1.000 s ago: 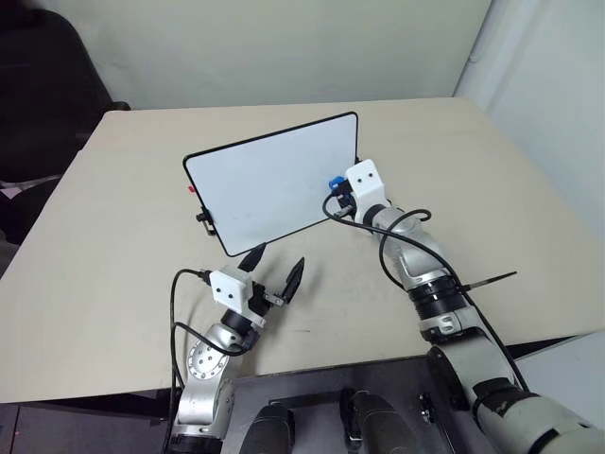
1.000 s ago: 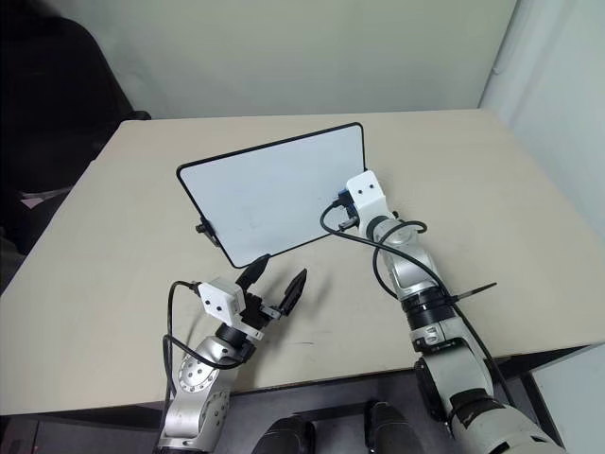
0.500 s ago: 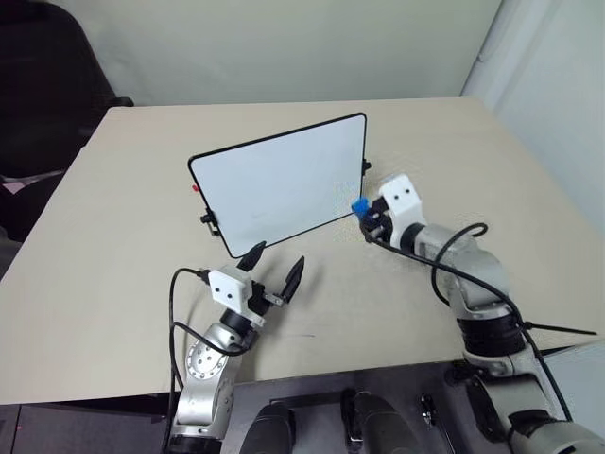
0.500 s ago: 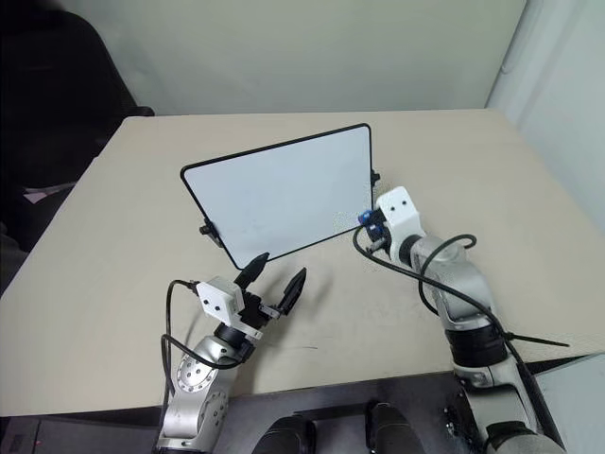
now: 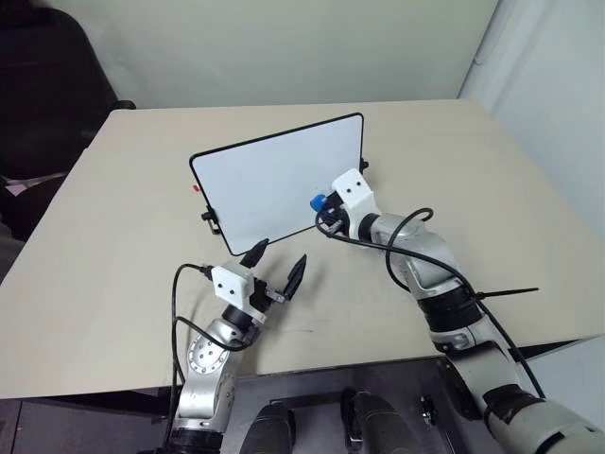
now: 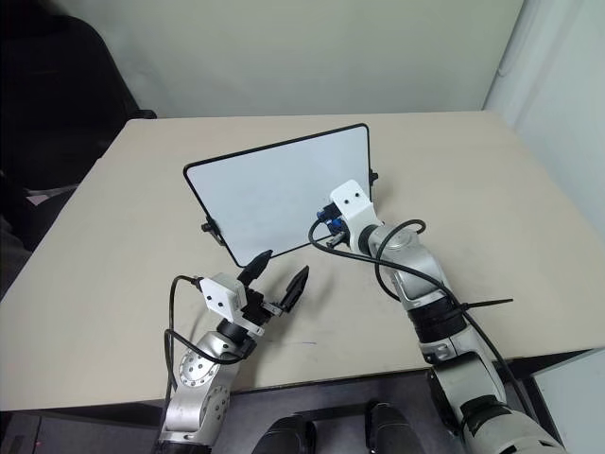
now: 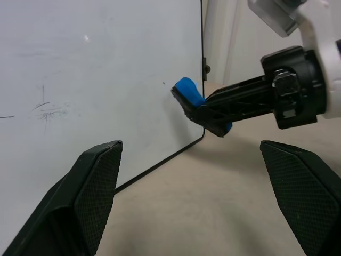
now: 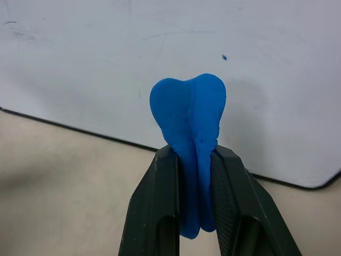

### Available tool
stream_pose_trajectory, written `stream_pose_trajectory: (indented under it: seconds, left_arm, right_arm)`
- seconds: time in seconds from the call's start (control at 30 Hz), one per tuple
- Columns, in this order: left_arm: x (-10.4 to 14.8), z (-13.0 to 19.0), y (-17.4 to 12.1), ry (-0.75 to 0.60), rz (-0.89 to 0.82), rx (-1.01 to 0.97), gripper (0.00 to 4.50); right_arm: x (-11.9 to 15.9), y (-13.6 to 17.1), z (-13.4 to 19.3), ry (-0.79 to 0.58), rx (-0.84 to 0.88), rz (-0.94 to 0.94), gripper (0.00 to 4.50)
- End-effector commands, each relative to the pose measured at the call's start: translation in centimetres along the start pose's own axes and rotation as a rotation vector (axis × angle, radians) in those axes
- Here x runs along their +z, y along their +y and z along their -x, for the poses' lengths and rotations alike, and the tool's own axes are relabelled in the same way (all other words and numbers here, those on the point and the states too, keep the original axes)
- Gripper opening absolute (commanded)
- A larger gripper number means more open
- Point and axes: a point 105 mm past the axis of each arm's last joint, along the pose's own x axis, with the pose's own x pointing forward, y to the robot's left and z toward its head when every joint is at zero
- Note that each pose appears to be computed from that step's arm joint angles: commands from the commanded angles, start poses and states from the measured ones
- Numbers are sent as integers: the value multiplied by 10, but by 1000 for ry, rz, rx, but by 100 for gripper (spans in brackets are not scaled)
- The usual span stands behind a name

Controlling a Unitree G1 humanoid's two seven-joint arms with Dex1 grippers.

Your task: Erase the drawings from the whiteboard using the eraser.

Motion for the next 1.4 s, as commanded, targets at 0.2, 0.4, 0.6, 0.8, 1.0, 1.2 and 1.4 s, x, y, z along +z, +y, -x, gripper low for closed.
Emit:
stream_pose_trajectory:
  seconds: [0.2,0.4,0.6,0.8,1.0,1.2,1.4]
  left_arm:
    - [11,-1,-2,-38,-30,-9,450]
    - [11,2,0,-33,-25,-4,450]
    - [11,2,0,-29,-20,-6,450]
    - [10,1,-2,-32,-19,-13,450]
    - [12,0,-3,-39,-34,-12,450]
    - [14,2,-1,-37,-41,-5,450]
    - [13,3,-1,-32,-37,-6,450]
  right_arm:
    - [20,-19,-16,-30,-57,8,44]
    - [35,-32,-13,-73,-87,7,44]
    - [58,-26,-10,-130,-65,17,44]
    - [52,-1,-19,-92,15,6,44]
    - [16,9,-35,48,25,14,44]
    - [20,-5,-34,39,-13,-5,44]
    - [43,-20,-26,-31,-57,-11,44]
